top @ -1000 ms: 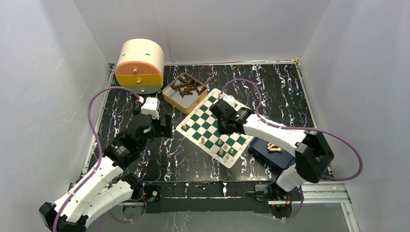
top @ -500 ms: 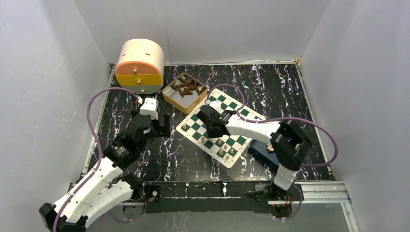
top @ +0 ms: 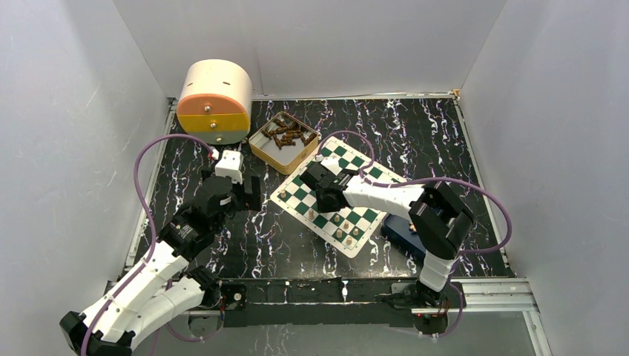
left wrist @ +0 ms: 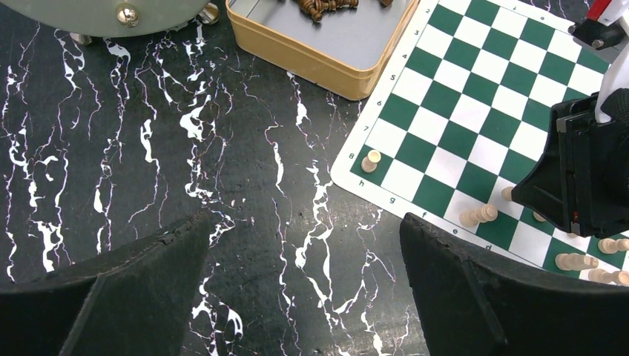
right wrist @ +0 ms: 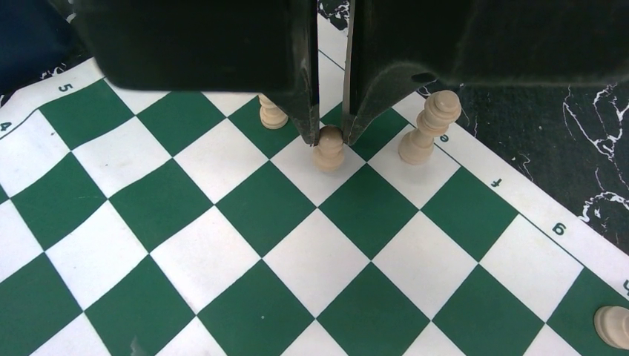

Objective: Set up the chess pieces on the board
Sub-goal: Place the chess piece on the chessboard.

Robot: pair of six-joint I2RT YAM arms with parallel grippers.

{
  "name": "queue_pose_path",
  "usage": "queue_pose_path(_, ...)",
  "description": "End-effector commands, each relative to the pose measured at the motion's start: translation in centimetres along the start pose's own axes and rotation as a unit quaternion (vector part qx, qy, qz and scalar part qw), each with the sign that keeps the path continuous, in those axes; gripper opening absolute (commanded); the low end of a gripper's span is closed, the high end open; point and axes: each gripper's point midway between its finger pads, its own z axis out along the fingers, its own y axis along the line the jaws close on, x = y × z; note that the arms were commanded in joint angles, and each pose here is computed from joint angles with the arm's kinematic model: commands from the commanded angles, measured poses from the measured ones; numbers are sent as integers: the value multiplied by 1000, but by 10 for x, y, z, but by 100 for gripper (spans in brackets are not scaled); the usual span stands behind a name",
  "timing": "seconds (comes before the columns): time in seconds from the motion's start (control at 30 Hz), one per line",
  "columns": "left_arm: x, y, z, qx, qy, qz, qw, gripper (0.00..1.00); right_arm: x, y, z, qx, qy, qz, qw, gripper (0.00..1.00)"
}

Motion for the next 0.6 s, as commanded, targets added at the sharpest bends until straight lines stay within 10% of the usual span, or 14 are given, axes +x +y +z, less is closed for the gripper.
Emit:
queue_pose_path(0.0,-4,3,-2,-8,-10,1,1000,96,-3,7,2,-3,-5,12,1000,19)
queue_pose_path(0.57,-4,3,-2,-7,-10,2,1000,96,5,2,8,15,13,7,1000,20)
